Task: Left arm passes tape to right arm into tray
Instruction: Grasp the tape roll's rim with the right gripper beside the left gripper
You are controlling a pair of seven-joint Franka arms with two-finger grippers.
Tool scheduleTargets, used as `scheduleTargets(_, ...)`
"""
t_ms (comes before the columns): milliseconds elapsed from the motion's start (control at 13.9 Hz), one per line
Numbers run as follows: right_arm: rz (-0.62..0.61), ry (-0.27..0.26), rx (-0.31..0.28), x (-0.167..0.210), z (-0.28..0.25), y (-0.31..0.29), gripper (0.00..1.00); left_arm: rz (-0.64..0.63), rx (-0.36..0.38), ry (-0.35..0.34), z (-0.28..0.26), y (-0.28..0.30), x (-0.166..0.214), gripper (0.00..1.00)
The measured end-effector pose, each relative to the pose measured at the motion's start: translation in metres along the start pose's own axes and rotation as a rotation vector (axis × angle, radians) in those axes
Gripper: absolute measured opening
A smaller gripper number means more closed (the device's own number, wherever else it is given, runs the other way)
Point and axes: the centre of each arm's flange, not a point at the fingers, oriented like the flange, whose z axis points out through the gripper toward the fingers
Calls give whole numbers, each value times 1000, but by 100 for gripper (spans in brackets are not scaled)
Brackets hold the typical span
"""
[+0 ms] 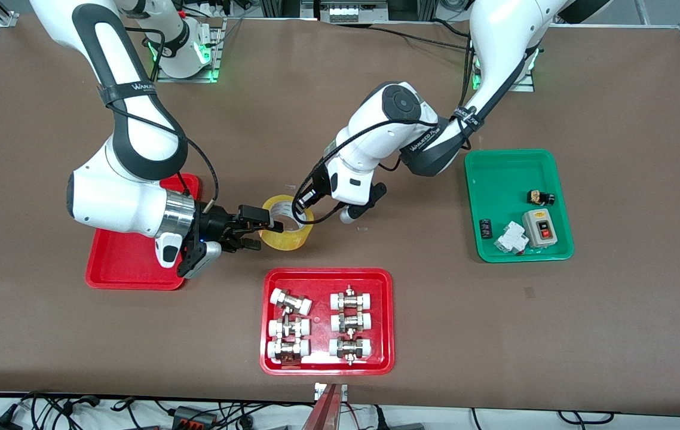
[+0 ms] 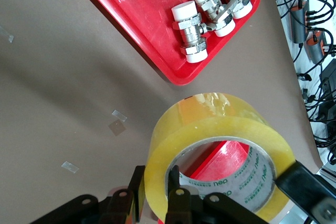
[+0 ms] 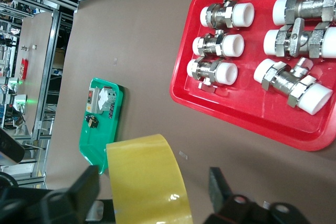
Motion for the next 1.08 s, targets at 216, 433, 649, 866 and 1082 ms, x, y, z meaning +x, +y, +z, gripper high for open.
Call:
scheduleTargets(216, -3, 2, 3, 1, 0, -2, 60, -3, 2, 0, 2, -1, 3, 21)
scheduleTargets(433, -3, 2, 3, 1, 0, -2, 60, -3, 2, 0, 2, -1, 2, 21)
scheduleTargets(649, -2, 4, 3, 1, -1, -2, 60, -3, 0, 0, 2, -1, 2, 21)
scheduleTargets(866, -3, 7, 3, 3, -3, -3, 59, -4, -4, 1, 1, 1, 3, 21)
scheduleTargets(1082, -4, 9, 3, 4, -3, -4, 59, -4, -6, 1, 0, 1, 4, 21)
